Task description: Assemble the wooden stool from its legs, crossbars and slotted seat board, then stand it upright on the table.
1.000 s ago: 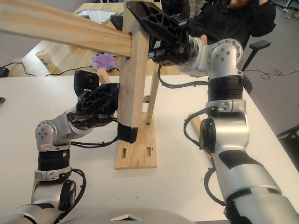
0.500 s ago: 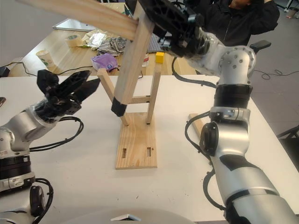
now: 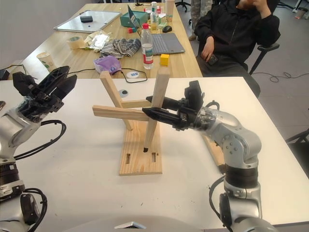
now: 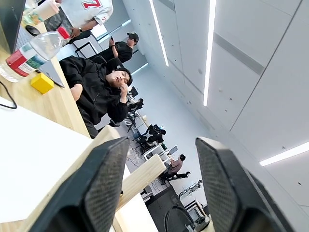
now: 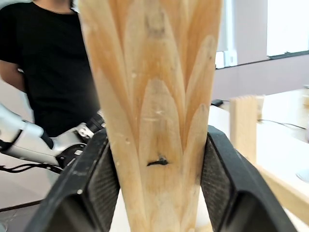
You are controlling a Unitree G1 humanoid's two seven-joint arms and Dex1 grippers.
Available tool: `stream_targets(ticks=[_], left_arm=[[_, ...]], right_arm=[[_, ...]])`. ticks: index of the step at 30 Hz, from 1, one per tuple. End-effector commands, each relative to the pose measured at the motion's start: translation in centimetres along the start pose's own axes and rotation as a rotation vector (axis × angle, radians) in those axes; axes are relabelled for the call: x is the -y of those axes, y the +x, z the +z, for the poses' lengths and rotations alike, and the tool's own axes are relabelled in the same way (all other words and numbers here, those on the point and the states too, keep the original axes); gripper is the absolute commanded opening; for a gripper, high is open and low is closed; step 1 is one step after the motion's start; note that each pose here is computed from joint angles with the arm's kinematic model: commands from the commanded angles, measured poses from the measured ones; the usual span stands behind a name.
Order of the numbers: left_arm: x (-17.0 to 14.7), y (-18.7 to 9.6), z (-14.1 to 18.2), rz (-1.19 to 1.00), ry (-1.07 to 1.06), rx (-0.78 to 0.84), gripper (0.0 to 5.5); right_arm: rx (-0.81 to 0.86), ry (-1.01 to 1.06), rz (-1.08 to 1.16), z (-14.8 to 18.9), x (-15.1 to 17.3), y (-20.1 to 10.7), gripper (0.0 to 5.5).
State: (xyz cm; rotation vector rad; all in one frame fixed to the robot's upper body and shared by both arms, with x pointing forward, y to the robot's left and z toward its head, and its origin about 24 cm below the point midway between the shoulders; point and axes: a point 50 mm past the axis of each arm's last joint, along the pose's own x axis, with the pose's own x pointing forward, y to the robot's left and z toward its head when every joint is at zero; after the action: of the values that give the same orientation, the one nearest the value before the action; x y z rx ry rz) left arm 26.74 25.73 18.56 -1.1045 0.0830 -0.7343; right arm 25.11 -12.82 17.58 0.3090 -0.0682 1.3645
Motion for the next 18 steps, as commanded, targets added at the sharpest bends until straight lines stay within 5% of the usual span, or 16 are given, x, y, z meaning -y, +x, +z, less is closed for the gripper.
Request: stream_targets(ticks=[1,18], left_arm=[[-0.4,-0.1,0.2,0.038,0.011,0.013,2.51],[0.1,1.8,-1.0,0.011,-0.009,-0.013,2.51]], right_arm=[[-0.042,-0.02,-0.066,-2.0,-0.3,-1.1,2.1],[-0.118,-0.032,-0.107,-5.2,0.4,-2.5,2.1]])
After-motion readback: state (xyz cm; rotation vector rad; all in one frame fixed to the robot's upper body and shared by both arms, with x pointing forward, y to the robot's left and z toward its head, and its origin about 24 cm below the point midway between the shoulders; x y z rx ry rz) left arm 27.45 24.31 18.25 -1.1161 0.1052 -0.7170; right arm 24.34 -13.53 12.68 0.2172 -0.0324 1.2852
